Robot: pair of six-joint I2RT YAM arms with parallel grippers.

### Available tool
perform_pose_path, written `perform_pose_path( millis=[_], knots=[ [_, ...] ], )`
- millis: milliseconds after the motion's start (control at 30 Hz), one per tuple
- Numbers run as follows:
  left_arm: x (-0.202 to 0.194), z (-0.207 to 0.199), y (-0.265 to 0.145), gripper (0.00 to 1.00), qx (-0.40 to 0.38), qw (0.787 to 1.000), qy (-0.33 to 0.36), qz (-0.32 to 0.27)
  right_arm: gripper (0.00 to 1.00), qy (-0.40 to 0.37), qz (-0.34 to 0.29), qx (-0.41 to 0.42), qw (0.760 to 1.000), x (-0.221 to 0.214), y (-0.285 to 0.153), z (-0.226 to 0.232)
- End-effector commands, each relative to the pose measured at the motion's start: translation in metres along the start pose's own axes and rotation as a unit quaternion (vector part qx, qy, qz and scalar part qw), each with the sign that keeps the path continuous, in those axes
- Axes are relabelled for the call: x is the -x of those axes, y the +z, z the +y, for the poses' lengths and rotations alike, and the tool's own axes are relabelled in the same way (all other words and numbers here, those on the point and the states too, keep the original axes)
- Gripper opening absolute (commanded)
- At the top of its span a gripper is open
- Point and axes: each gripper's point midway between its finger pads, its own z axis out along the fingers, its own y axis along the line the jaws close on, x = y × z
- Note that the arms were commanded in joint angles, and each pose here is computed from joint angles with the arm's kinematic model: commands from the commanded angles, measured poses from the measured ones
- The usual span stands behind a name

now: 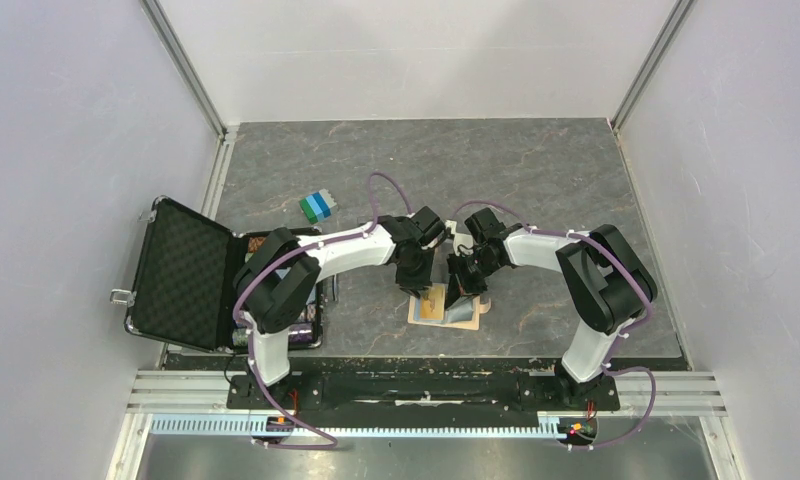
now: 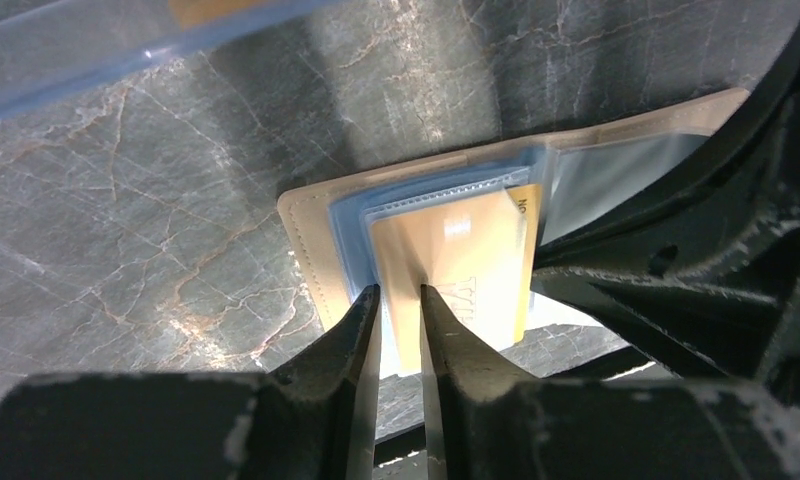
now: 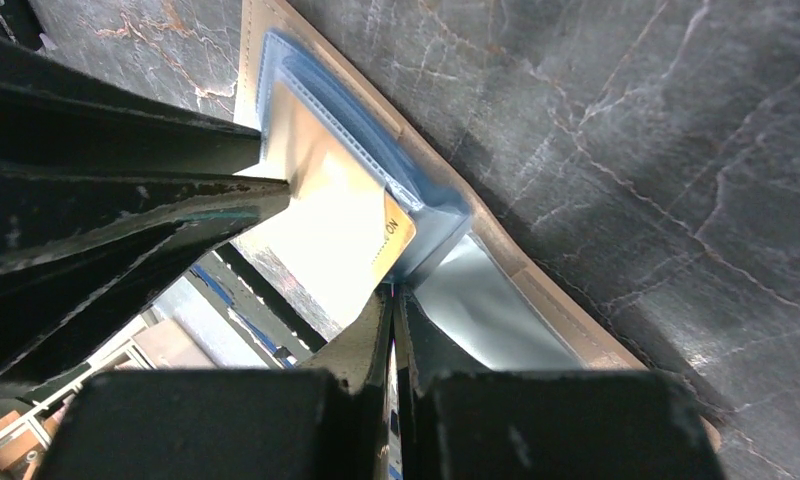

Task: Put the credit cards into the card holder
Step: Insert the credit card into the card holder.

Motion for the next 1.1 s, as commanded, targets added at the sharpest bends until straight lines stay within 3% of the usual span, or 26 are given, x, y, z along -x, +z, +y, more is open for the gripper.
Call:
perform_pose_path(
  millis=[0,333,567,833,1067],
  knots=[
    [0.014,-0.037,-0.028,0.25,-0.081,0.996,0.004,-0.039,0.00,-0.007,0.006,-0.018,1.000,-0.001,0.004,-0.009],
    [0.022,-0.056,-0.055,0.25,-0.130,0.990,-0.006,-0.057,0.00,-0.008,0.006,-0.018,1.000,-0.001,0.003,-0.009],
    [0.016,-0.066,-0.048,0.26,-0.160,0.986,-0.008,-0.036,0.00,-0.008,0.006,-0.020,1.000,-0.002,0.003,-0.009],
    [0.011,-0.038,-0.031,0.29,-0.082,0.996,-0.008,-0.017,0.00,-0.013,-0.004,-0.020,1.000,0.004,-0.001,-0.005],
    [0.011,-0.026,-0.032,0.10,-0.048,0.999,-0.005,-0.021,0.00,-0.030,-0.033,-0.010,0.999,0.020,-0.014,0.009]
  ],
)
